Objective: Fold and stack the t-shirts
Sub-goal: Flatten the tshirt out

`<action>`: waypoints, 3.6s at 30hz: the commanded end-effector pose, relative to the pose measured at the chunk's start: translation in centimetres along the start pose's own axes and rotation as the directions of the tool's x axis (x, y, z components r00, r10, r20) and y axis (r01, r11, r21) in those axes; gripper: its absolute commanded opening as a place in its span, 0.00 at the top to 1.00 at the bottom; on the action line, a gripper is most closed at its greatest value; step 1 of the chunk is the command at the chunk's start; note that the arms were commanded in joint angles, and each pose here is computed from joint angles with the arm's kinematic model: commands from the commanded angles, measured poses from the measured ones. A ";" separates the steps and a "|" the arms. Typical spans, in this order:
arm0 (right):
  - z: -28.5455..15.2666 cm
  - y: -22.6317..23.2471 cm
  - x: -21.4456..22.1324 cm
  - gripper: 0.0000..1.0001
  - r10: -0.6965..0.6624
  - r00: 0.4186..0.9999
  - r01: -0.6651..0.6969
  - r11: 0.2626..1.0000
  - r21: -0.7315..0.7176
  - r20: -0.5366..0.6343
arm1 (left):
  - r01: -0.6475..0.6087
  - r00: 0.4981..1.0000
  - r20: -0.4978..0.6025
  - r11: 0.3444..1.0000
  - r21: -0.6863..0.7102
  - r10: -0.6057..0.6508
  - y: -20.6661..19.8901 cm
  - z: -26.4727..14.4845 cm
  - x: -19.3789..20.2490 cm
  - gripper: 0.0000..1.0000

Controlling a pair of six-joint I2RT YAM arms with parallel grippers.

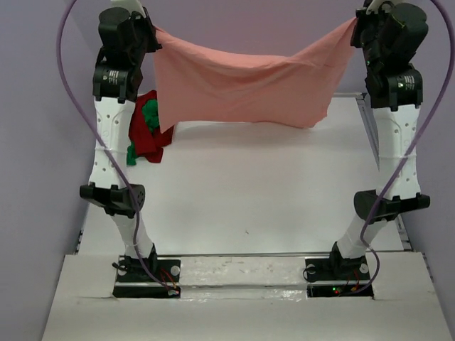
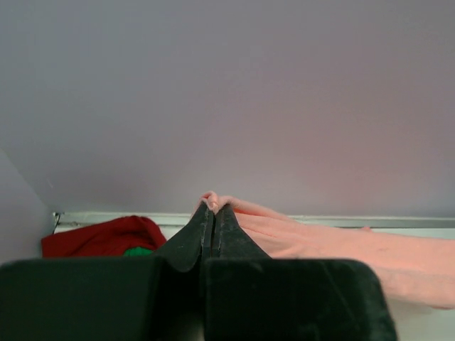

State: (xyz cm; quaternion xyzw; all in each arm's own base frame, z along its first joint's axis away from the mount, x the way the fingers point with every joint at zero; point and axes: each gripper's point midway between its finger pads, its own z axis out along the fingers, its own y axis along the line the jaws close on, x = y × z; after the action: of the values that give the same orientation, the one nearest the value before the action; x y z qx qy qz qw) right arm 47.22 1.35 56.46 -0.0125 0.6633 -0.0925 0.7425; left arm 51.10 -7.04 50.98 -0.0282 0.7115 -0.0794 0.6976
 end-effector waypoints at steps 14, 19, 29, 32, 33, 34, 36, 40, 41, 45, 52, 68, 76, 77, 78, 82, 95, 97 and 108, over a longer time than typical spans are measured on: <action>-20.9 -0.3 -16.4 1.00 -0.046 0.957 0.003 0.989 0.150 0.285 | 0.024 0.936 0.349 0.996 0.086 -0.052 -4.8 -23.7 -14.3 1.00; -22.2 0.1 -18.9 1.00 -0.096 0.930 0.023 0.978 0.205 0.354 | 0.023 0.933 0.358 0.998 0.059 -0.043 -4.4 -24.2 -14.7 1.00; -9.7 7.6 -12.6 1.00 -0.105 0.945 0.107 0.994 0.009 0.311 | -0.090 0.976 0.206 0.990 0.112 0.066 -10.3 -11.8 -8.1 1.00; -3.6 6.9 -7.6 1.00 -0.035 0.976 0.051 0.996 -0.071 0.213 | -0.066 0.982 0.184 0.992 0.104 0.046 -8.9 -6.5 -6.7 1.00; -2.7 6.3 -7.1 1.00 -0.027 0.978 0.043 0.997 -0.072 0.206 | -0.066 0.987 0.155 0.992 0.105 0.049 -8.3 -4.2 -5.1 1.00; -2.1 5.7 -6.9 1.00 -0.035 0.978 0.048 0.997 -0.057 0.203 | -0.048 0.988 0.153 0.994 0.095 0.033 -7.3 -3.1 -4.9 1.00; -0.8 4.1 -6.4 1.00 -0.058 0.977 0.066 0.997 -0.034 0.207 | -0.054 0.987 0.155 0.997 0.056 0.045 -5.1 -1.1 -4.4 1.00; -0.1 2.7 -6.6 1.00 -0.078 0.973 0.081 0.997 -0.004 0.219 | -0.062 0.987 0.152 0.998 0.016 0.059 -3.0 0.6 -3.7 1.00; -0.2 2.6 -6.6 1.00 -0.079 0.972 0.081 0.997 0.000 0.219 | -0.062 0.987 0.151 0.998 0.012 0.060 -2.8 0.7 -3.7 1.00; -1.0 2.3 -7.4 1.00 -0.073 0.970 0.077 0.997 -0.008 0.233 | -0.060 0.984 0.167 0.998 0.012 0.057 -2.6 -0.8 -4.9 1.00; -2.9 1.6 -7.4 1.00 -0.058 0.975 0.062 0.998 -0.011 0.215 | -0.056 0.979 0.198 0.998 0.015 0.052 -2.4 -4.7 -7.1 1.00; -18.6 2.8 -16.7 1.00 -0.114 0.929 0.089 0.992 0.085 0.352 | -0.008 0.950 0.312 0.999 0.044 -0.006 -5.2 -20.5 -12.9 1.00; -24.0 3.7 -19.6 1.00 -0.183 0.908 0.118 0.975 0.189 0.377 | 0.047 0.941 0.331 0.997 0.058 -0.064 -5.6 -25.0 -14.0 1.00; -24.0 4.1 -19.7 1.00 -0.182 0.907 0.116 0.975 0.189 0.381 | 0.052 0.940 0.333 0.997 0.059 -0.069 -5.6 -25.2 -14.1 1.00; -24.0 4.5 -19.8 1.00 -0.190 0.905 0.125 0.974 0.188 0.382 | 0.054 0.940 0.334 0.998 0.042 -0.065 -5.4 -25.4 -14.1 1.00; -23.6 6.7 -20.3 1.00 -0.183 0.892 0.127 0.979 0.161 0.413 | 0.043 0.946 0.321 0.999 0.025 -0.048 -5.6 -25.4 -13.7 1.00; -8.8 9.8 -1.6 1.00 -0.239 0.969 0.233 0.969 0.085 0.065 | -0.012 0.998 -0.059 1.000 -0.016 0.011 -9.7 -8.7 9.1 1.00; -7.7 9.8 3.1 1.00 -0.254 0.967 0.255 0.964 0.074 -0.029 | -0.041 0.988 -0.154 0.995 -0.090 0.026 -8.3 -7.3 14.2 1.00; -5.4 11.5 20.9 1.00 -0.275 0.893 0.280 0.959 -0.040 -0.356 | -0.031 0.965 -0.263 0.985 -0.171 -0.015 -5.6 -2.3 21.6 1.00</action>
State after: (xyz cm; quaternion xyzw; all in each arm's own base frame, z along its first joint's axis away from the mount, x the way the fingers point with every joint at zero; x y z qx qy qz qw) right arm 44.82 9.71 33.70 -0.1335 0.7739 -0.2475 0.5675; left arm 45.59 -15.59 23.14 -0.0203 0.8593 0.0362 0.5097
